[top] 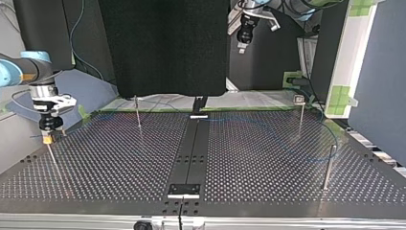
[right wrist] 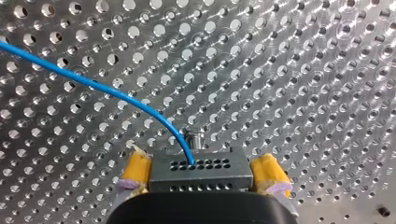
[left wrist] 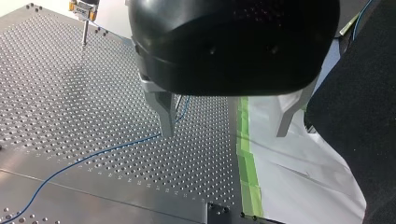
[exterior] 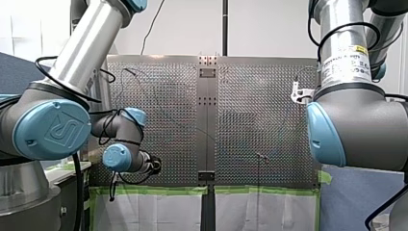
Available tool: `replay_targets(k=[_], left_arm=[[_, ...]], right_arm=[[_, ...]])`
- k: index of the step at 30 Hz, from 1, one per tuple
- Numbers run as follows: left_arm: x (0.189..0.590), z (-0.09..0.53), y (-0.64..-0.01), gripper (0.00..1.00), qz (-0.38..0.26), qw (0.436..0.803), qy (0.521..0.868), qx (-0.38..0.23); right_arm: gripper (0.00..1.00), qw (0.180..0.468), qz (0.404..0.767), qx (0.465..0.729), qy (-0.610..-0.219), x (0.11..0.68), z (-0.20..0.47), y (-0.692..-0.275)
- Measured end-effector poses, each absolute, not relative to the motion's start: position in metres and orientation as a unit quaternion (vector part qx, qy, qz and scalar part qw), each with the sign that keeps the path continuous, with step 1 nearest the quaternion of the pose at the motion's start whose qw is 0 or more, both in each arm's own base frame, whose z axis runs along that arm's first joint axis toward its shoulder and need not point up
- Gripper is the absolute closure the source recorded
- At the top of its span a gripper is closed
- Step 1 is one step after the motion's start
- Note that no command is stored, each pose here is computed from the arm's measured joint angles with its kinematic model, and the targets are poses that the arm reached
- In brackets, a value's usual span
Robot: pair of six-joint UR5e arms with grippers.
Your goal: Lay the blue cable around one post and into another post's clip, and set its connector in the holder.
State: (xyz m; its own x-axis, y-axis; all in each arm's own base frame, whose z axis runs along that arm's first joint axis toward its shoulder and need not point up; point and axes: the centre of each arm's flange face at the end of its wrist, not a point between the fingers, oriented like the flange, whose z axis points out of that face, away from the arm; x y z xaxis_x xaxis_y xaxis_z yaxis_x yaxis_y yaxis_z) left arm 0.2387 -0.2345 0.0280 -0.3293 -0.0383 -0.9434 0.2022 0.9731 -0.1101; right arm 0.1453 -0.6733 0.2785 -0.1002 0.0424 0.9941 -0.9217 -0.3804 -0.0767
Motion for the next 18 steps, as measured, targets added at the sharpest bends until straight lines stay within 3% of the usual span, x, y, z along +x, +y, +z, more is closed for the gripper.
replay_targets(k=[18], left_arm=[[0.2386, 0.0281, -0.2345, 0.00, -0.103, 0.577, 0.809, 0.052]], right_arm=[[0.00, 0.396, 0.614, 0.541, -0.416, 0.1413, 0.2776, -0.6739]])
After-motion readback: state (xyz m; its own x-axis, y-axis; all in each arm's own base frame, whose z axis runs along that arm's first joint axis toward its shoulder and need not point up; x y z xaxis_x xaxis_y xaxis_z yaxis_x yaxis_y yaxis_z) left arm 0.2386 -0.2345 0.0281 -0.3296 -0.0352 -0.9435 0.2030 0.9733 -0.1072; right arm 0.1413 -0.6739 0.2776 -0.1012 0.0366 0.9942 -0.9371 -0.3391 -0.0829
